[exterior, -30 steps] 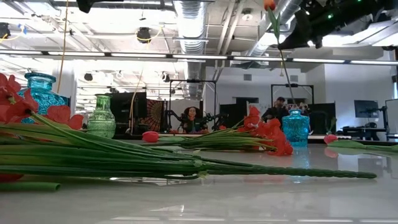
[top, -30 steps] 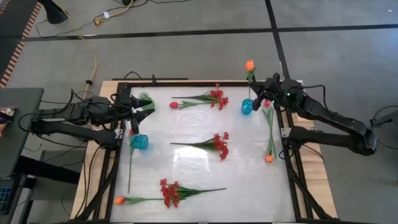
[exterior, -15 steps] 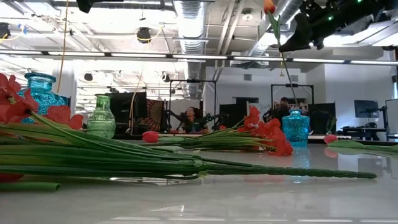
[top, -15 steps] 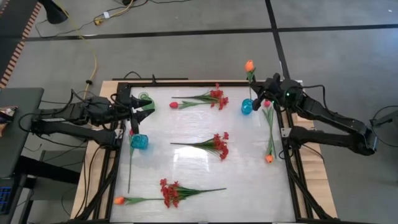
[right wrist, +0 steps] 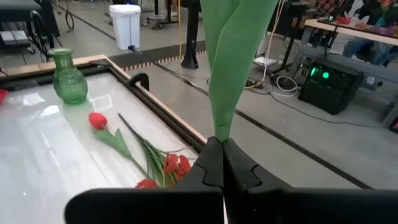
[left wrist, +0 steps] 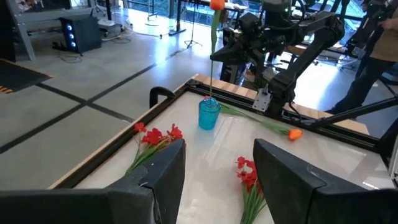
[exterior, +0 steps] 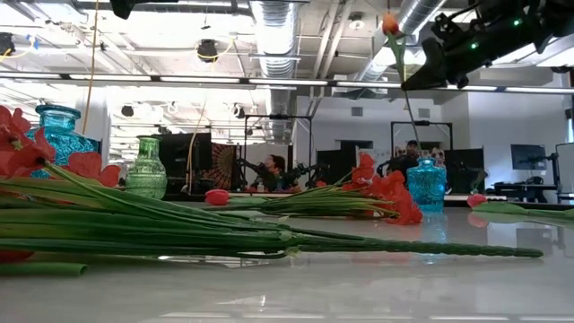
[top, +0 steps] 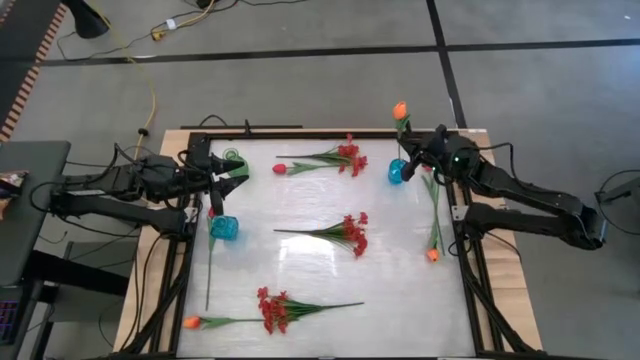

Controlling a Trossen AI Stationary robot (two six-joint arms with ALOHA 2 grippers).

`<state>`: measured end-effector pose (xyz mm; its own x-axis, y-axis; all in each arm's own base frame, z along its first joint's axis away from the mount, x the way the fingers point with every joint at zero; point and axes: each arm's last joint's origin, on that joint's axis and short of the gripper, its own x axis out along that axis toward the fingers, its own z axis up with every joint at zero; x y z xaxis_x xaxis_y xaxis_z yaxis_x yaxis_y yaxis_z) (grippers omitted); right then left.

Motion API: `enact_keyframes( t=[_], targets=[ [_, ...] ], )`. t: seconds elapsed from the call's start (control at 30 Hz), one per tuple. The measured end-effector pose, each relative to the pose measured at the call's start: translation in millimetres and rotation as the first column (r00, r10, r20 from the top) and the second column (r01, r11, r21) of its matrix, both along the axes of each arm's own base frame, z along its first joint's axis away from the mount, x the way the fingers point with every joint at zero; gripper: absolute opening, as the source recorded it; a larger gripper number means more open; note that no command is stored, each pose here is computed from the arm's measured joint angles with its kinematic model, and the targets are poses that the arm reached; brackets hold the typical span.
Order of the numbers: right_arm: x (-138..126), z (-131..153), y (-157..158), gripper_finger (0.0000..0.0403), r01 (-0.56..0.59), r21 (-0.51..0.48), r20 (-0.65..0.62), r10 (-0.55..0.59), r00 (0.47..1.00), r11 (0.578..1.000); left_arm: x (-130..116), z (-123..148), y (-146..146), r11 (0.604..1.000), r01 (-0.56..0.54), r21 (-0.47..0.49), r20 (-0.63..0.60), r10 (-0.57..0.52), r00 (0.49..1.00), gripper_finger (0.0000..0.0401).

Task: Sort flowers into vase by color
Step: Put the bottom right orange tulip into the right blue vase

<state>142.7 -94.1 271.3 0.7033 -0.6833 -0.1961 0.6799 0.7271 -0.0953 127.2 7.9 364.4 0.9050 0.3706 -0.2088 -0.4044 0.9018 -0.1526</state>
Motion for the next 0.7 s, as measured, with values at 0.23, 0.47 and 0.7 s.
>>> enact_keyframes(
  t=[0.23, 0.47, 0.7],
  targets=[
    [-3.2, -7.1, -0.7, 0.0016, 0.082, 0.025, -0.074, -0.08, 0.994, 0.996, 0.0, 0.0, 0.0, 1.0, 0.0, 0.0, 0.0, 0.0, 1.0, 0.0178],
    [-4.6, -9.3, -1.4, 0.0046, 0.14, 0.058, -0.067, -0.136, 0.988, 0.988, -0.2, 0.0, 0.5, 1.0, -0.017, 0.007, -0.001, 0.017, 1.0, 0.0178],
    [-4.6, -10.6, -0.7, 0.0064, 0.139, 0.081, -0.065, -0.133, 0.989, 0.987, -0.2, 0.0, 0.6, 1.0, -0.019, 0.009, -0.002, 0.02, 1.0, 0.0178]
  ],
)
